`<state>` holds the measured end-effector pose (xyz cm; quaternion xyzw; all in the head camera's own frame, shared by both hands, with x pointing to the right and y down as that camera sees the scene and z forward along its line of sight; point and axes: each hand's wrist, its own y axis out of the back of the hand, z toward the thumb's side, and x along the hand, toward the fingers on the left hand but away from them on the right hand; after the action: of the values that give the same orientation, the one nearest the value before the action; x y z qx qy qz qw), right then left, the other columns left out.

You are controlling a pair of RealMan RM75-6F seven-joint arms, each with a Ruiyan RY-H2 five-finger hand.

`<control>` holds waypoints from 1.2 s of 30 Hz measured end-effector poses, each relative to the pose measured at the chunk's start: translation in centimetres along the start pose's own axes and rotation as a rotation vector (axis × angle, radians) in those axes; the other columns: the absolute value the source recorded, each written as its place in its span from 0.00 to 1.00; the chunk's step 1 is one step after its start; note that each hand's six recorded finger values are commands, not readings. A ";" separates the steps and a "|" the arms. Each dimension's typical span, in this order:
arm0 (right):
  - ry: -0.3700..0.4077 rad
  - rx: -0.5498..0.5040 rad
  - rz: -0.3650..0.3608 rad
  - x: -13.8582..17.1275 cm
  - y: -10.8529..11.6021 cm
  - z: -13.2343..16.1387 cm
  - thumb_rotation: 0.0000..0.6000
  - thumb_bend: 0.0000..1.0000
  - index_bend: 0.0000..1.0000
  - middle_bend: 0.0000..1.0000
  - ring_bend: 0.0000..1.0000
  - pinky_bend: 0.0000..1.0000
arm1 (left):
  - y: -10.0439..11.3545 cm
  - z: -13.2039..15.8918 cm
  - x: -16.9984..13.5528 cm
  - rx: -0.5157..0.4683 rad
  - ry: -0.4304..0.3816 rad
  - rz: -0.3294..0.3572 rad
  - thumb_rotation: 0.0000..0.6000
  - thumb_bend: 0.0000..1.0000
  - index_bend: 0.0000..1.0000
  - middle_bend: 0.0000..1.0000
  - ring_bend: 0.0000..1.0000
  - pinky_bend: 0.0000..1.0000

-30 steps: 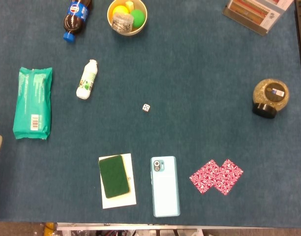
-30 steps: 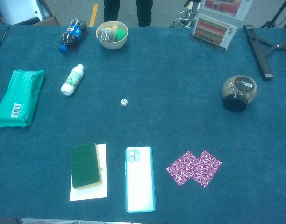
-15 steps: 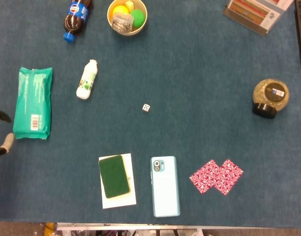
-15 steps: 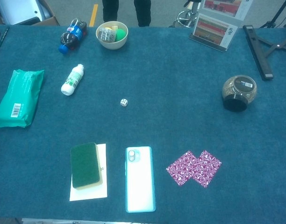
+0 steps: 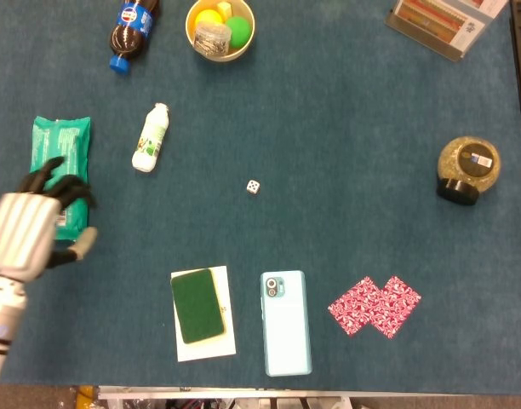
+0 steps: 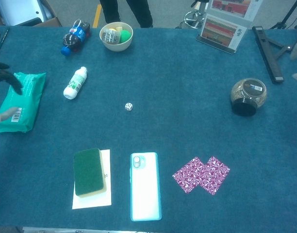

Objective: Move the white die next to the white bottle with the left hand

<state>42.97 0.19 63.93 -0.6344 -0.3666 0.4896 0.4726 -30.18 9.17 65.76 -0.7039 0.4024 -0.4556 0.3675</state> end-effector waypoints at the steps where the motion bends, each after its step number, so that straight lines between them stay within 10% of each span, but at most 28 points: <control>1: 0.016 0.008 -0.004 -0.4 0.3 0.5 1.00 0.21 0.48 0.37 0.26 0.34 | -0.2 0.6 0.3 -0.001 -0.017 -0.012 1.00 0.31 0.43 0.29 0.07 0.17; 20: 0.111 0.052 -0.035 -4.3 2.7 4.3 1.00 0.21 0.48 0.37 0.26 0.34 | -3.8 8.0 4.7 -0.063 -0.217 -0.104 1.00 0.31 0.42 0.16 0.06 0.16; 36: 0.090 0.051 -0.054 -4.9 3.1 3.7 1.00 0.21 0.48 0.37 0.26 0.34 | -8.0 8.6 8.1 -0.049 -0.198 -0.156 1.00 0.31 0.42 0.10 0.04 0.12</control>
<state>38.15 -4.34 62.04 -0.6334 -0.3493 0.4570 0.5177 -18.10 6.39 72.95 -0.7834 0.3194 -0.4009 0.3515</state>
